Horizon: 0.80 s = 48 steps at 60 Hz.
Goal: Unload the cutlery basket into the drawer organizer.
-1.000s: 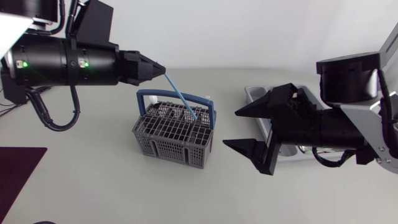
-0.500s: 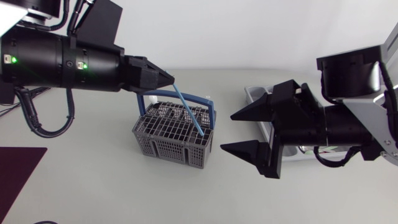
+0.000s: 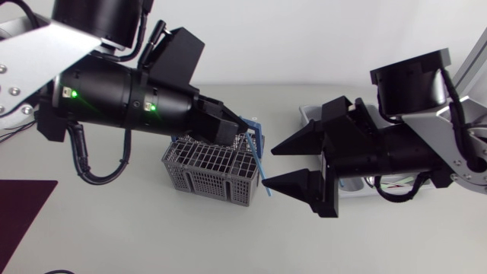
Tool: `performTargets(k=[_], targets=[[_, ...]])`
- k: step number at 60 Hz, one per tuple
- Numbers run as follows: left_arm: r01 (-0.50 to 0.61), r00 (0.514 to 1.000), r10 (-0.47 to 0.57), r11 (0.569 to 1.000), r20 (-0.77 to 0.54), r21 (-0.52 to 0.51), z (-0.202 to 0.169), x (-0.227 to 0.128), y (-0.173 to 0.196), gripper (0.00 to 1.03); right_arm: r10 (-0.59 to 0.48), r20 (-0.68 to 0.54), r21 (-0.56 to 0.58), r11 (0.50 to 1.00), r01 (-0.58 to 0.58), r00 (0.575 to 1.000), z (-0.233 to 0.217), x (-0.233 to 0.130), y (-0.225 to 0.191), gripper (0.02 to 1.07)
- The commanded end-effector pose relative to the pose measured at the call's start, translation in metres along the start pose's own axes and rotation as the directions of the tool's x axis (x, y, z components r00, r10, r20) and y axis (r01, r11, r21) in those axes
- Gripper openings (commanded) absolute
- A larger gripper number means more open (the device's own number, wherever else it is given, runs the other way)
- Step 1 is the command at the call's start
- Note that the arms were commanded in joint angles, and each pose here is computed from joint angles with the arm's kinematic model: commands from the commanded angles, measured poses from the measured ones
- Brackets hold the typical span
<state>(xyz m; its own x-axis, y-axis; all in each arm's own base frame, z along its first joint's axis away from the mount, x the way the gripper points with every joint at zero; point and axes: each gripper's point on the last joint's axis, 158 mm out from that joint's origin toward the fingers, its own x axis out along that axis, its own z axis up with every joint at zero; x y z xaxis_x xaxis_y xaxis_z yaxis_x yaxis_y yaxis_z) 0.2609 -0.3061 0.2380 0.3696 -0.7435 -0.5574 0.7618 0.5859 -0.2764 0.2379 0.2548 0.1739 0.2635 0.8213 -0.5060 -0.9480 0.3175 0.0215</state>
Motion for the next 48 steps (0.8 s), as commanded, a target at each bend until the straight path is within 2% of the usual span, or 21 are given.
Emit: performTargets(k=[1, 10, 23, 30, 33, 48], targets=[[0.025, 0.999, -0.025, 0.999, -0.029, -0.022, -0.0095, 0.012, -0.0067, 0.04, 0.019, -0.002, 0.029, 0.999, -0.019, 1.0, 0.0054, 0.0038, 0.0003, 0.87], [0.038, 0.999, -0.039, 0.999, -0.028, -0.016, -0.0088, 0.0152, -0.013, 0.04, 0.028, -0.009, 0.041, 0.999, -0.028, 1.0, 0.0049, 0.0088, -0.0035, 0.78], [0.039, 0.999, -0.04, 0.999, -0.021, -0.015, -0.0079, 0.016, -0.0132, 0.04, 0.025, -0.008, 0.044, 0.999, -0.024, 1.0, 0.0048, 0.0093, -0.0068, 0.55], [0.041, 0.999, -0.041, 0.999, -0.02, -0.017, -0.0074, 0.0164, -0.0138, 0.04, 0.025, -0.013, 0.051, 0.998, -0.024, 1.0, 0.0022, 0.0099, -0.0079, 0.47], [0.041, 0.999, -0.041, 0.999, -0.02, -0.019, -0.0074, 0.0164, -0.0138, 0.04, 0.025, -0.012, 0.054, 0.998, -0.025, 1.0, 0.0021, 0.01, -0.0088, 0.46], [0.043, 0.999, -0.043, 0.999, -0.02, -0.023, -0.0063, 0.0179, -0.0148, 0.04, 0.03, -0.016, 0.063, 0.998, -0.028, 0.999, -0.0014, 0.0101, -0.0093, 0.23]])
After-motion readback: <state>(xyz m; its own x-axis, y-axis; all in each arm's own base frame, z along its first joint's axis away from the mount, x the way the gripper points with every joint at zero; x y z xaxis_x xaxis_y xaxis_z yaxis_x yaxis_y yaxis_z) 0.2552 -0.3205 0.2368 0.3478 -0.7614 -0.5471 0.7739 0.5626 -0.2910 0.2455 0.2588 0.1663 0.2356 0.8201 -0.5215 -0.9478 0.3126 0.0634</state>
